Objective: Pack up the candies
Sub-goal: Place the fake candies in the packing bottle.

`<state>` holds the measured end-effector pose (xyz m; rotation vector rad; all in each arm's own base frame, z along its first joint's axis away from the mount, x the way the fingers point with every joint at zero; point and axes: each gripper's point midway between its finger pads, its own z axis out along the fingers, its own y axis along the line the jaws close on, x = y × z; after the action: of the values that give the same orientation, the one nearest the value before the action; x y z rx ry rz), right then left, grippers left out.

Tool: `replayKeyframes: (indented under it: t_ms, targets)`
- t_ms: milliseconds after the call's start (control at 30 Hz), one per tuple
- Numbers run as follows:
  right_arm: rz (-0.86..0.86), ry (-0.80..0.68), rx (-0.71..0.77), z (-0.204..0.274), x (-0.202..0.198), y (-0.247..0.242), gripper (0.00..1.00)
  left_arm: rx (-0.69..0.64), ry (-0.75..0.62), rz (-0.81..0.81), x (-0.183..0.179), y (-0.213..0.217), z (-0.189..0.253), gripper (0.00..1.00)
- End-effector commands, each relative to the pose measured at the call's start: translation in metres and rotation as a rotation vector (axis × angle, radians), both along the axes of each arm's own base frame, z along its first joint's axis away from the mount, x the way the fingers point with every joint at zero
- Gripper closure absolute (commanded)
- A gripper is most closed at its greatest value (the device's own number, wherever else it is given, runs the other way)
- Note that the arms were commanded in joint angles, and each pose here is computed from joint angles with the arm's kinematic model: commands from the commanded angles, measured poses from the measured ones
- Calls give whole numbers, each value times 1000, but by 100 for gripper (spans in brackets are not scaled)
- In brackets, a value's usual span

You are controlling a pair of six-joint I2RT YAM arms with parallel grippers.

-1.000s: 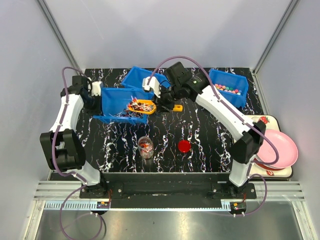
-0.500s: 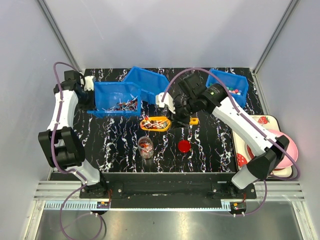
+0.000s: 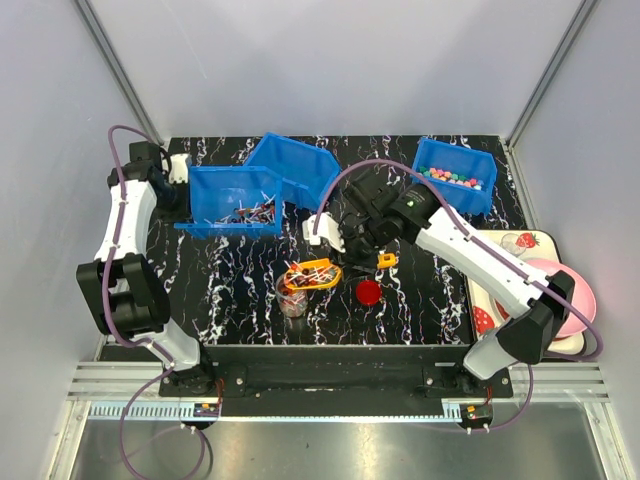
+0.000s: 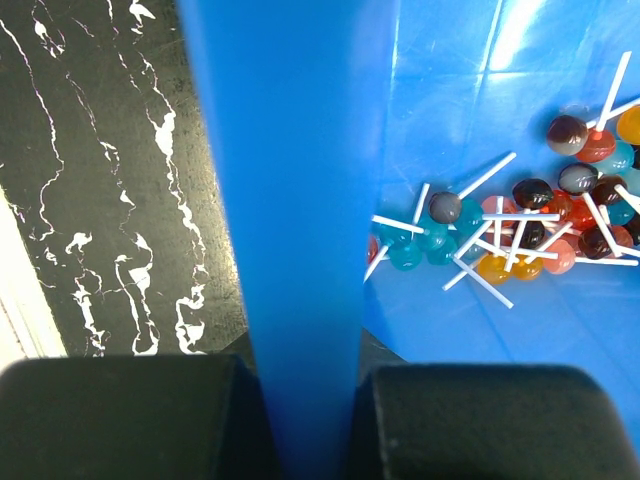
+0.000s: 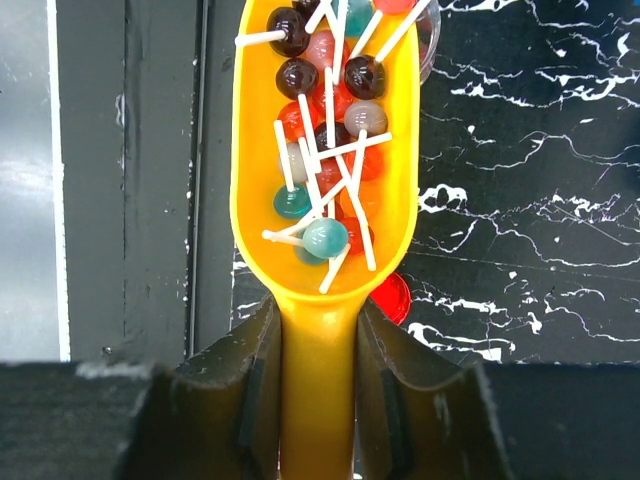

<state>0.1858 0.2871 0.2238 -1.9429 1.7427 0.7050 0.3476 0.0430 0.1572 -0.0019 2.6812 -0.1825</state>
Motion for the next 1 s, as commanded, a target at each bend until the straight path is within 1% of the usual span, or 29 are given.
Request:
replayKeyframes:
  t_ms: [0,267,667,967]
  targets:
    - [10,-37,-26,1,5,2,100,-32,-118,-7,14,-3,26,100]
    - [17,-31,-106,-12,6,3,100,-52,-127,-21,11,-8,25,100]
    - [17,-29,-177,-22,10,6,100,-63,-132,-37,8,-10,17,100]
    - [3,-61,-217,-28,18,6,100,-73,-130,-39,7,-10,13,100]
